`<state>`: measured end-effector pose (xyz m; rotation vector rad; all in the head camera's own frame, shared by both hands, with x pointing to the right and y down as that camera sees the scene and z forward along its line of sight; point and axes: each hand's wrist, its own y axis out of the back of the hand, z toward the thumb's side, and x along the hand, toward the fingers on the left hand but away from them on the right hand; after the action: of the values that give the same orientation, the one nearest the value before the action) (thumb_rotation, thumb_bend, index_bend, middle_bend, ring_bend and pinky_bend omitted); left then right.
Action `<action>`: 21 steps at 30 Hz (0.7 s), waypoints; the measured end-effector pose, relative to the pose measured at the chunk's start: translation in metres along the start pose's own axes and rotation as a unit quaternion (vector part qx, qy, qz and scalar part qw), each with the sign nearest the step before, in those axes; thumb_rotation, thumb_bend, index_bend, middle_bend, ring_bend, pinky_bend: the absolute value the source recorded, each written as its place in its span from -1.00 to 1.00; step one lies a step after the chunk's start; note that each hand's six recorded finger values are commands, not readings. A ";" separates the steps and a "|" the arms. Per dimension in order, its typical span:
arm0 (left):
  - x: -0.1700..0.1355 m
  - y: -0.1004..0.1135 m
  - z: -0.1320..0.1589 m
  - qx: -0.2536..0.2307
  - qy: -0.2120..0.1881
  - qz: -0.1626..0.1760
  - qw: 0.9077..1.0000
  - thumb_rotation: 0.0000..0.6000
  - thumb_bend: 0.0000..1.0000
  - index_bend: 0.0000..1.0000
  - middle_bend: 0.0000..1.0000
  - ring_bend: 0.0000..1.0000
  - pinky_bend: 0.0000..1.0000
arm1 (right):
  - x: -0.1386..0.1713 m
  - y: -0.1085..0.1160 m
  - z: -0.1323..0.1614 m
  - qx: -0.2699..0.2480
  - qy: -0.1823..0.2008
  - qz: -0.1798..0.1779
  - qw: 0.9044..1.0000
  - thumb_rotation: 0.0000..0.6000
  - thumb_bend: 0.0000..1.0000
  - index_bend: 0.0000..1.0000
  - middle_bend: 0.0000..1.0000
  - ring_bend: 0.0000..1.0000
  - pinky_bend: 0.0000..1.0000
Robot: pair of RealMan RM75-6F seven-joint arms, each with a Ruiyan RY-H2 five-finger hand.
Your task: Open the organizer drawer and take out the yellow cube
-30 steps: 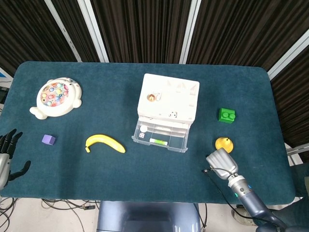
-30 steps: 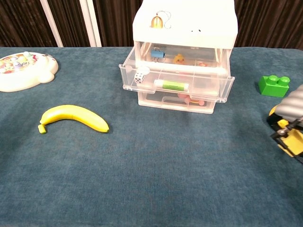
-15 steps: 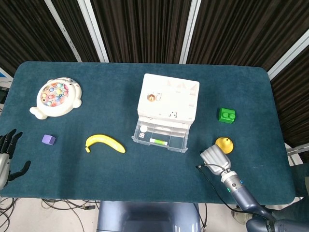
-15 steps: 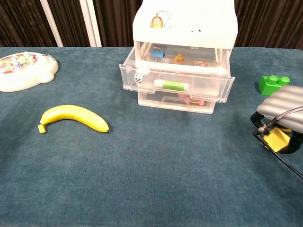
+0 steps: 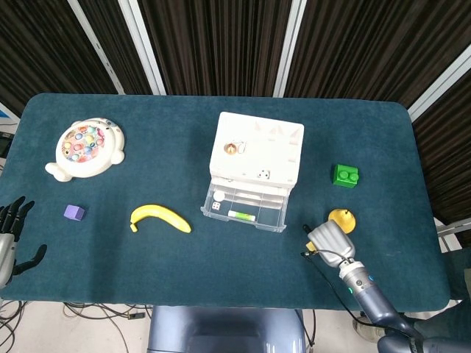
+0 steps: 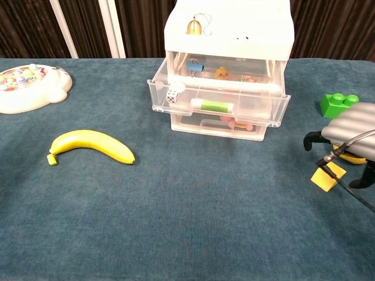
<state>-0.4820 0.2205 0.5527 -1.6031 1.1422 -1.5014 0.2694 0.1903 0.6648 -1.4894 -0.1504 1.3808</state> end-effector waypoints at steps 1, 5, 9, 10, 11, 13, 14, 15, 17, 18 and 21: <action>0.000 0.000 0.000 0.000 0.000 0.000 1.000 1.00 -0.39 -0.90 -1.00 -1.00 -1.00 | 0.001 0.002 -0.003 -0.001 -0.005 -0.001 1.000 1.00 -0.74 -0.42 0.93 0.93 1.00; 0.000 0.000 0.000 0.001 -0.001 0.000 1.000 1.00 -0.39 -0.90 -1.00 -1.00 -1.00 | 0.011 0.011 -0.027 -0.010 -0.033 -0.002 0.999 1.00 -0.74 -0.43 0.74 0.78 0.83; 0.000 0.000 0.001 0.001 -0.002 0.001 1.000 1.00 -0.39 -0.90 -1.00 -1.00 -1.00 | 0.024 0.025 -0.064 -0.028 -0.079 -0.007 0.996 1.00 -0.74 -0.48 0.25 0.47 0.48; 0.000 0.000 0.001 0.000 -0.003 0.002 1.000 1.00 -0.39 -0.90 -1.00 -1.00 -1.00 | 0.028 0.029 -0.073 -0.035 -0.091 -0.010 0.995 1.00 -0.74 -0.49 0.15 0.40 0.41; 0.000 0.000 0.001 0.000 -0.003 0.002 1.000 1.00 -0.39 -0.90 -1.00 -1.00 -1.00 | 0.032 0.033 -0.084 -0.049 -0.104 -0.015 0.993 1.00 -0.74 -0.50 0.02 0.30 0.31; 0.000 0.001 0.002 0.000 -0.004 0.005 1.000 1.00 -0.39 -0.90 -1.00 -1.00 -1.00 | 0.038 0.039 -0.094 -0.079 -0.121 -0.023 0.989 1.00 -0.74 -0.54 -0.21 0.10 0.12; 0.000 0.001 0.003 0.000 -0.004 0.005 1.000 1.00 -0.39 -0.90 -1.00 -1.00 -1.00 | 0.043 0.042 -0.102 -0.101 -0.132 -0.031 0.986 1.00 -0.74 -0.56 -0.32 -0.01 0.02; 0.000 0.001 0.003 0.000 -0.005 0.006 1.000 1.00 -0.39 -0.90 -1.00 -1.00 -1.00 | 0.047 0.043 -0.108 -0.116 -0.141 -0.036 0.982 1.00 -0.74 -0.58 -0.40 -0.09 -0.06; 0.000 0.001 0.003 0.002 -0.006 0.005 1.000 1.00 -0.39 -0.90 -1.00 -1.00 -1.00 | 0.059 0.046 -0.121 -0.148 -0.160 -0.052 0.975 1.00 -0.75 -0.65 -0.54 -0.25 -0.20; 0.000 0.001 0.004 0.003 -0.006 0.005 1.000 1.00 -0.39 -0.90 -1.00 -1.00 -1.00 | 0.065 0.047 -0.125 -0.161 -0.167 -0.059 0.971 1.00 -0.75 -0.68 -0.60 -0.31 -0.25; -0.001 0.001 0.004 0.004 -0.007 0.007 1.000 1.00 -0.39 -0.90 -1.00 -1.00 -1.00 | 0.084 0.044 -0.136 -0.199 -0.187 -0.084 0.958 1.00 -0.77 -0.72 -0.69 -0.39 -0.32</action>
<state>-0.4780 0.2201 0.5509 -1.5947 1.1358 -1.4806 0.3802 0.1495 0.5482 -1.4758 -0.8191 1.5387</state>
